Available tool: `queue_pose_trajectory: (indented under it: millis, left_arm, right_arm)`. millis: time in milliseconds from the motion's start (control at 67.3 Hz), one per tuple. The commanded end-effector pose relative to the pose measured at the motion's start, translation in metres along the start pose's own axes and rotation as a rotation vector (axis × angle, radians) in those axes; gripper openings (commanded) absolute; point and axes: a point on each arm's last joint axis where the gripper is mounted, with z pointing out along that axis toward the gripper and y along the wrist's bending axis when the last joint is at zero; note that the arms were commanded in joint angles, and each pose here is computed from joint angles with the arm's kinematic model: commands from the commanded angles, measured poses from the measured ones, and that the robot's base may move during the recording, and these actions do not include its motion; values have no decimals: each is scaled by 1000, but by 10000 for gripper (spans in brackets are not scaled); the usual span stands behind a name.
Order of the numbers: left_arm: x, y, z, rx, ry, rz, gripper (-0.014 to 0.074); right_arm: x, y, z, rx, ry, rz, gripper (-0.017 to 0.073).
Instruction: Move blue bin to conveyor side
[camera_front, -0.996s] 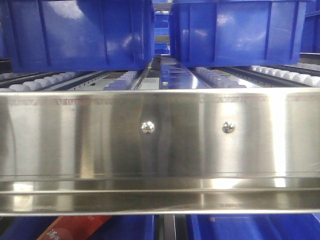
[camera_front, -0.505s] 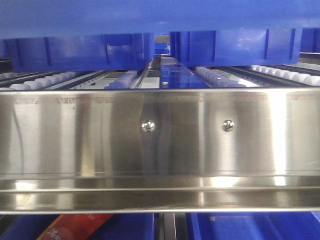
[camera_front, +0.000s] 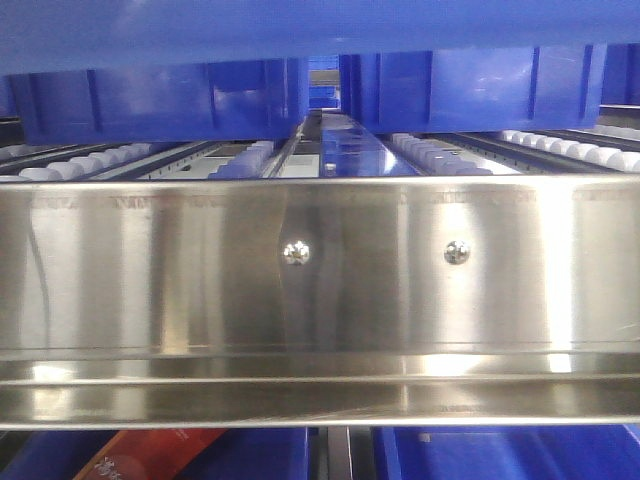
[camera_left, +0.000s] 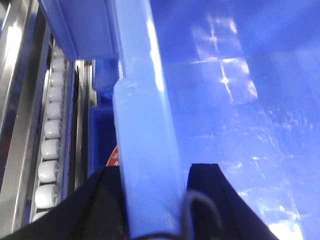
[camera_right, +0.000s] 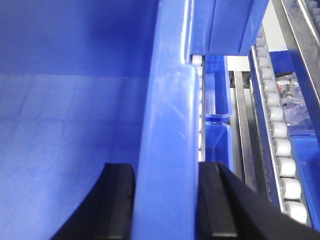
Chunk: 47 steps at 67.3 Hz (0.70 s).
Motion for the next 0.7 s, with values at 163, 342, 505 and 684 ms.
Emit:
queue_pose_trajectory:
  millis: [163, 342, 505, 684]
  left_arm:
    - [-5, 0, -15, 5, -107, 21, -8]
    - [-5, 0, -15, 5, -107, 21, -8]
    - [-5, 0, -15, 5, -107, 21, -8]
    - [-5, 0, -15, 5, -107, 21, -8]
  right_arm:
    - [-11, -2, -14, 33, -152, -28, -71]
    - [-11, -2, -14, 33, -152, -28, -71]
    - [-11, -2, -14, 33, -152, -28, -71]
    - [-11, -2, -14, 33, -152, -28, -71]
